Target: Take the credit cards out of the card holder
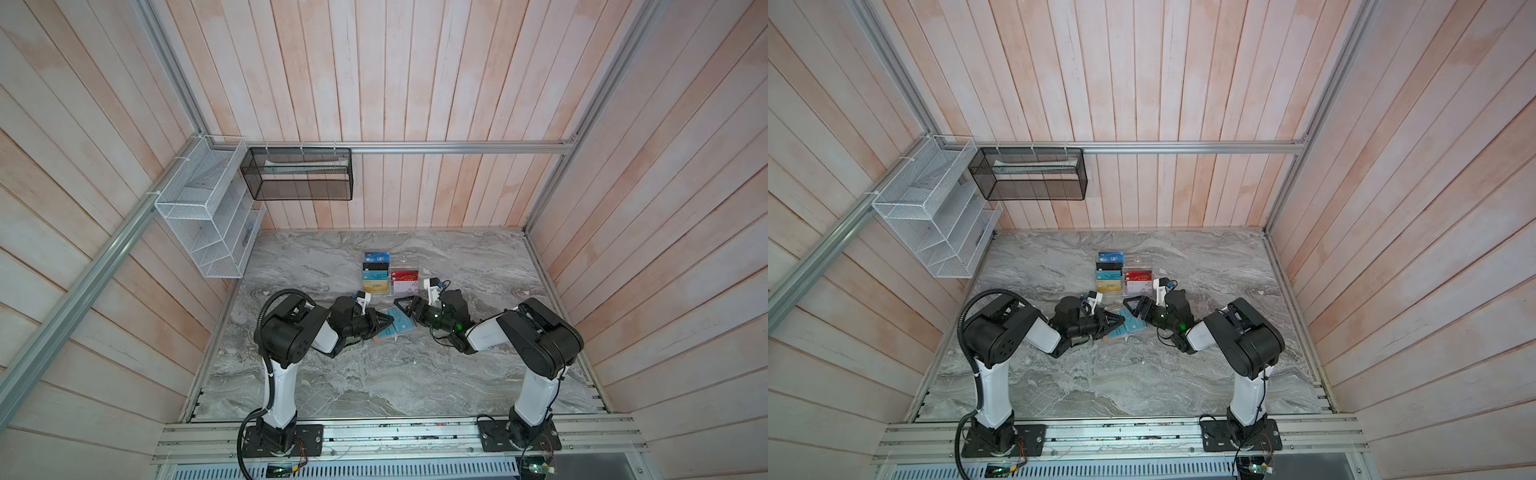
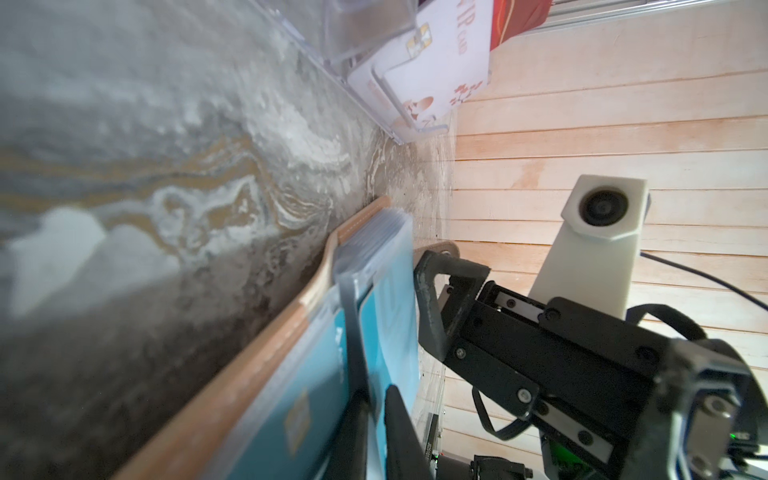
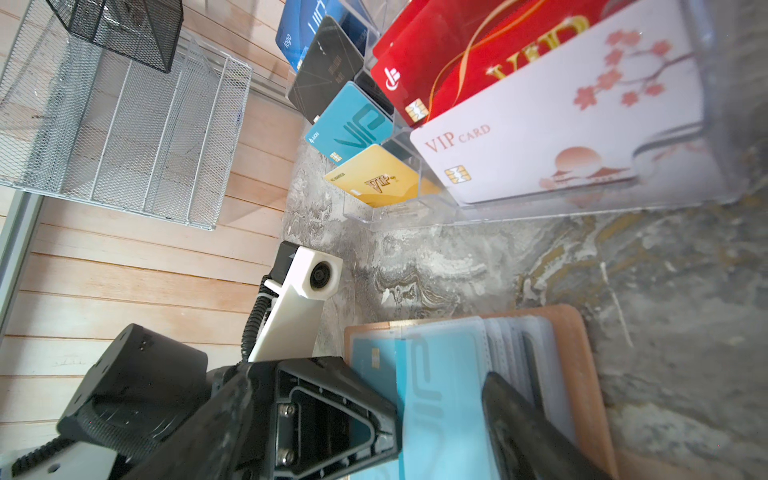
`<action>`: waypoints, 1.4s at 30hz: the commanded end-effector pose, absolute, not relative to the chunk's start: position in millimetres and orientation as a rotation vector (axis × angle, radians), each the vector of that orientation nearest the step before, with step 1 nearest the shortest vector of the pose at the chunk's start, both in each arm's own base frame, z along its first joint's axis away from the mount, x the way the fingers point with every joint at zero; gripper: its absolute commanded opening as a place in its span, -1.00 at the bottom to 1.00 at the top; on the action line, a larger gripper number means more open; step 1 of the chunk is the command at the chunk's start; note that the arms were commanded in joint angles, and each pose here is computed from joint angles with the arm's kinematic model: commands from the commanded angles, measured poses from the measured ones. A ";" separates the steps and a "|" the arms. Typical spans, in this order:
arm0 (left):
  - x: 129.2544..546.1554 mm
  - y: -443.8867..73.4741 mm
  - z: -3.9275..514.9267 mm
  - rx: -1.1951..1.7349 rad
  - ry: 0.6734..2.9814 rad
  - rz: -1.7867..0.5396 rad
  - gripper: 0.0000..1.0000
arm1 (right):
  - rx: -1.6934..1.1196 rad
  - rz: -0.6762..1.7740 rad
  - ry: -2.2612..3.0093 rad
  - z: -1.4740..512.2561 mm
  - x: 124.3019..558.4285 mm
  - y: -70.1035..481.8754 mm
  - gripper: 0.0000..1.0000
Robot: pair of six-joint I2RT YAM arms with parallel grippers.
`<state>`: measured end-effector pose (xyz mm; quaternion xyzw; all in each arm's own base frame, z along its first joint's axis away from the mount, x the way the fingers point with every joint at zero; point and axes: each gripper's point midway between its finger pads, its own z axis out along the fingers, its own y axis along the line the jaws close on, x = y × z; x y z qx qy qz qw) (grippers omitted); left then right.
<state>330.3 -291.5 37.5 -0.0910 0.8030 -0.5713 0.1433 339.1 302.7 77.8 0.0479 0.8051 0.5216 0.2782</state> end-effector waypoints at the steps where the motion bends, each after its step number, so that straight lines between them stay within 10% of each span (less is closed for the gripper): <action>1: 331.2 -292.4 33.1 -0.250 2.290 -1.630 -0.78 | 0.188 1.365 2.313 37.4 321.2 296.0 0.77; 19: 335.3 -291.4 37.0 -0.261 2.260 -1.621 -1.00 | 0.186 1.382 2.326 33.8 317.3 297.3 0.76; 42: 339.9 -298.8 40.3 -0.276 2.246 -1.614 -0.69 | 0.204 1.410 2.343 23.4 306.7 299.5 0.77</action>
